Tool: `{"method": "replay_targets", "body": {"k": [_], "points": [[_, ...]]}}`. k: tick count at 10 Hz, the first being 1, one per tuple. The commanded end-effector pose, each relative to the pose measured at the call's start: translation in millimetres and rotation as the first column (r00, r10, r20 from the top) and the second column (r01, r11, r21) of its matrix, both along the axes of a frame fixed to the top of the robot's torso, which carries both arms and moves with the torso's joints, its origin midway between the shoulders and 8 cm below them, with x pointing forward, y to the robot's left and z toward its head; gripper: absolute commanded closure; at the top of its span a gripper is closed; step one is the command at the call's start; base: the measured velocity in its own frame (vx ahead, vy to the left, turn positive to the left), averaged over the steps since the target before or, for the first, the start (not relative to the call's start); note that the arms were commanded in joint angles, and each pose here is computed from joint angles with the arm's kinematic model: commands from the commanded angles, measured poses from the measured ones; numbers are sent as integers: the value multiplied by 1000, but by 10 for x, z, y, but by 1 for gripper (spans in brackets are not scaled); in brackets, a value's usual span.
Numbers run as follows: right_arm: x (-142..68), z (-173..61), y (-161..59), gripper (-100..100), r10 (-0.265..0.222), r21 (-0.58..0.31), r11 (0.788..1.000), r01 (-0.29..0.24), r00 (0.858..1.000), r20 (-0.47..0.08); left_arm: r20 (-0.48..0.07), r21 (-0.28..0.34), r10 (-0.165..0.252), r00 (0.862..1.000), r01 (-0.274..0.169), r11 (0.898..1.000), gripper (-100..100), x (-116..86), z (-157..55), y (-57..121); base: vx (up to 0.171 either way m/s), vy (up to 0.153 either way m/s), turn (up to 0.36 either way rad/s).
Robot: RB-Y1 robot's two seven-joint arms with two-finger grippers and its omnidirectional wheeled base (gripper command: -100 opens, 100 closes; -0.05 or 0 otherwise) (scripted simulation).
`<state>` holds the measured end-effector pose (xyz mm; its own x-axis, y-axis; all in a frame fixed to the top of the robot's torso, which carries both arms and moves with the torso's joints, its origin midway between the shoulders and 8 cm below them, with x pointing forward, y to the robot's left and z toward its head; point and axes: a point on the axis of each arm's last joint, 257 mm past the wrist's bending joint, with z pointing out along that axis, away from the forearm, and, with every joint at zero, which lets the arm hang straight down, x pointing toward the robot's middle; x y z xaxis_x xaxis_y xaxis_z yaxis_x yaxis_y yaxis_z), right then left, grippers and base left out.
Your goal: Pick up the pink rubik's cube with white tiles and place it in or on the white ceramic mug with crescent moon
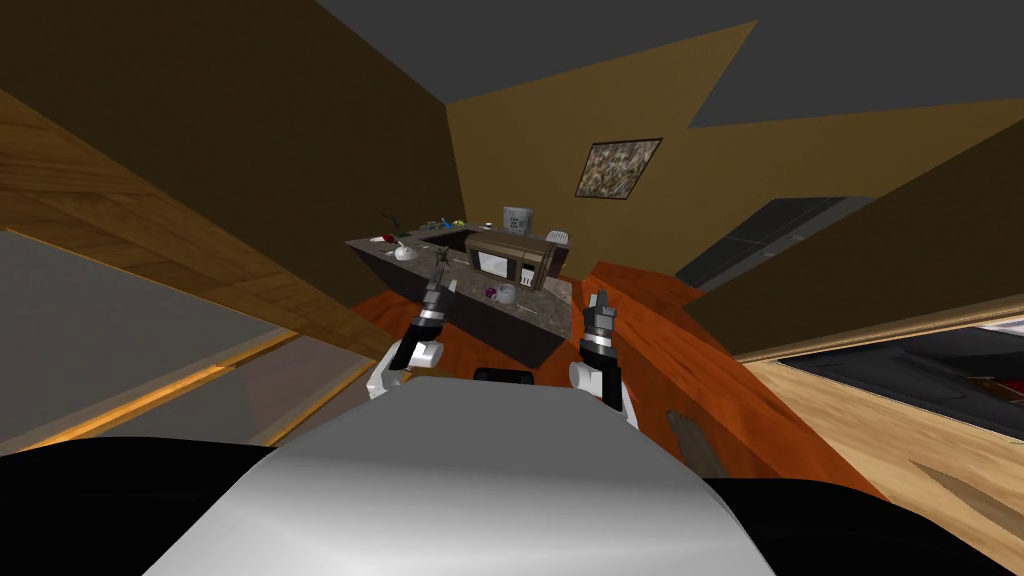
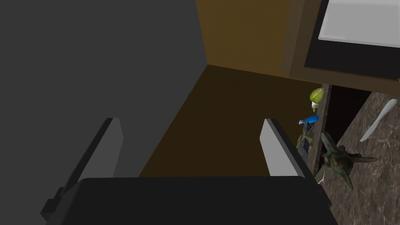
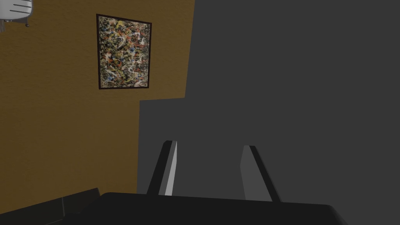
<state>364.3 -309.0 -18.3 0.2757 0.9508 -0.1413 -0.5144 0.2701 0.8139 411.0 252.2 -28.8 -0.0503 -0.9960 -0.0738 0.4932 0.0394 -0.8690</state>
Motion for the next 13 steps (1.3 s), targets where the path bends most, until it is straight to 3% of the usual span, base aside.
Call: {"method": "replay_targets", "body": {"k": [1, 5, 8, 10, 13], "points": [[0, 0, 0, 0, 0, 0, 1000, 0, 1000, 0, -46, 5, -2, 999, 3, 1000, -100, 94, -146, 10, -14, 37, -34], [0, 0, 0, 0, 0, 0, 1000, 0, 1000, 0, -172, 26, -15, 985, 20, 999, -100, 333, -483, -58, -14, 48, -43], [0, 0, 0, 0, 0, 0, 1000, 0, 1000, 0, -267, 44, -24, 963, 37, 998, -100, 540, -761, -116, -6, 50, -49], [0, 0, 0, 0, 0, 0, 1000, 0, 1000, 0, -304, 45, -15, 952, 30, 999, -100, 565, -859, -95, -2, 33, -17], [0, 0, 0, 0, 0, 0, 1000, 0, 1000, 0, -406, 64, -10, 914, 39, 997, -100, 772, -1168, -117, -5, 39, -51]]}}
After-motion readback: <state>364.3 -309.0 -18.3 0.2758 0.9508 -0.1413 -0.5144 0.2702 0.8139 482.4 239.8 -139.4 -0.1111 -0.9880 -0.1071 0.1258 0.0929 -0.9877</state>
